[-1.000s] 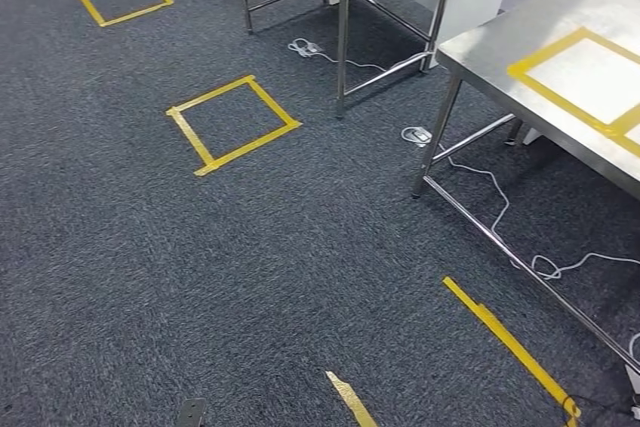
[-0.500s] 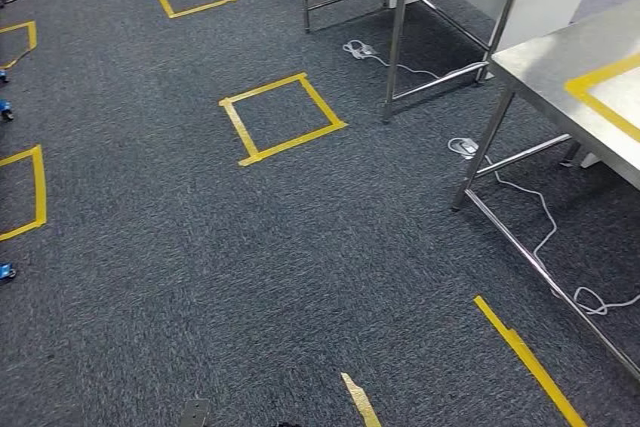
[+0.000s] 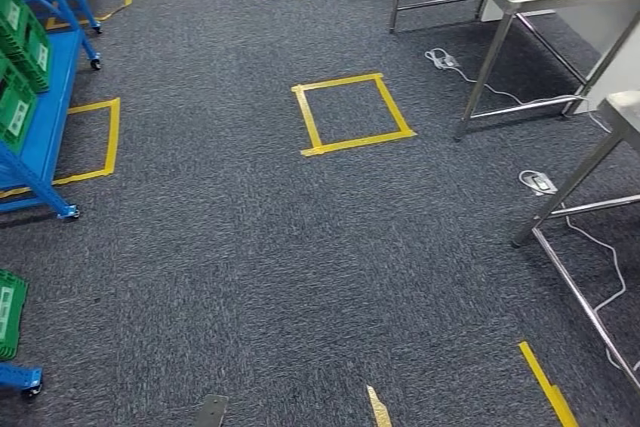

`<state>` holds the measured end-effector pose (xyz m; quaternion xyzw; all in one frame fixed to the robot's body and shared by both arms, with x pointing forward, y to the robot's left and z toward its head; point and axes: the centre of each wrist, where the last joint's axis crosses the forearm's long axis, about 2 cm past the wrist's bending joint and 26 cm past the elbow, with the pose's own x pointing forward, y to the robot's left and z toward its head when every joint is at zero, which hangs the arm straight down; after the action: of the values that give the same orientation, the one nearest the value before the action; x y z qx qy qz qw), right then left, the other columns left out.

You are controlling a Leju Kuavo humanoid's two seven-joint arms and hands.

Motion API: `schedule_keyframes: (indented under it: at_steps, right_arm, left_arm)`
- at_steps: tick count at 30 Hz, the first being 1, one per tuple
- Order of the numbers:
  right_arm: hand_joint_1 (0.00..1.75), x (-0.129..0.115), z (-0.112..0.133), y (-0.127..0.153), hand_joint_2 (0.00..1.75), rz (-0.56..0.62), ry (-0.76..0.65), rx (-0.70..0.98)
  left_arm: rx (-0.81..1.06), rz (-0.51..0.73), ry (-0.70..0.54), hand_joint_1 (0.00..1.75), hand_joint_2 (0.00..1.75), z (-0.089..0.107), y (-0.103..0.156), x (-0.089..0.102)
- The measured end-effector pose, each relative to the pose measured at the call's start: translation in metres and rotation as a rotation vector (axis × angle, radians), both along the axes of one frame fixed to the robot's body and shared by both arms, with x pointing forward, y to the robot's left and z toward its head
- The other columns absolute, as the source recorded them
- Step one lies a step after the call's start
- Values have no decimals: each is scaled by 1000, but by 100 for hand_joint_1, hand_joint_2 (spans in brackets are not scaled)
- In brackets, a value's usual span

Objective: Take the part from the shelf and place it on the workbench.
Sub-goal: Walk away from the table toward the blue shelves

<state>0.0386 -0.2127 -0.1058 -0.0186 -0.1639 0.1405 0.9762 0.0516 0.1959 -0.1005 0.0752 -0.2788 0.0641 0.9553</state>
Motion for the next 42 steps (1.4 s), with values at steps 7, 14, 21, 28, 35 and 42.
schedule_keyframes:
  at_steps: [7,14,21,28,35,42]
  right_arm:
    - [0,-3,-1,-3,0,15,14,5]
    - [0,-5,-1,-5,0,32,19,4]
    - [0,-5,-1,-5,0,45,18,5]
    - [0,-1,-1,-5,0,126,18,-3]
    - [0,0,-2,-11,0,165,-1,-3]
    - [0,3,-2,-11,0,239,18,0]
  left_arm:
    - [7,124,69,0,0,0,-1,0]
    - [-2,245,42,0,0,0,4,5]
    - [9,278,66,0,0,0,4,5]
    - [-12,377,94,0,0,0,6,2]
    - [-30,404,136,0,0,-3,16,-1]
    - [-18,457,88,0,0,-5,31,-2]
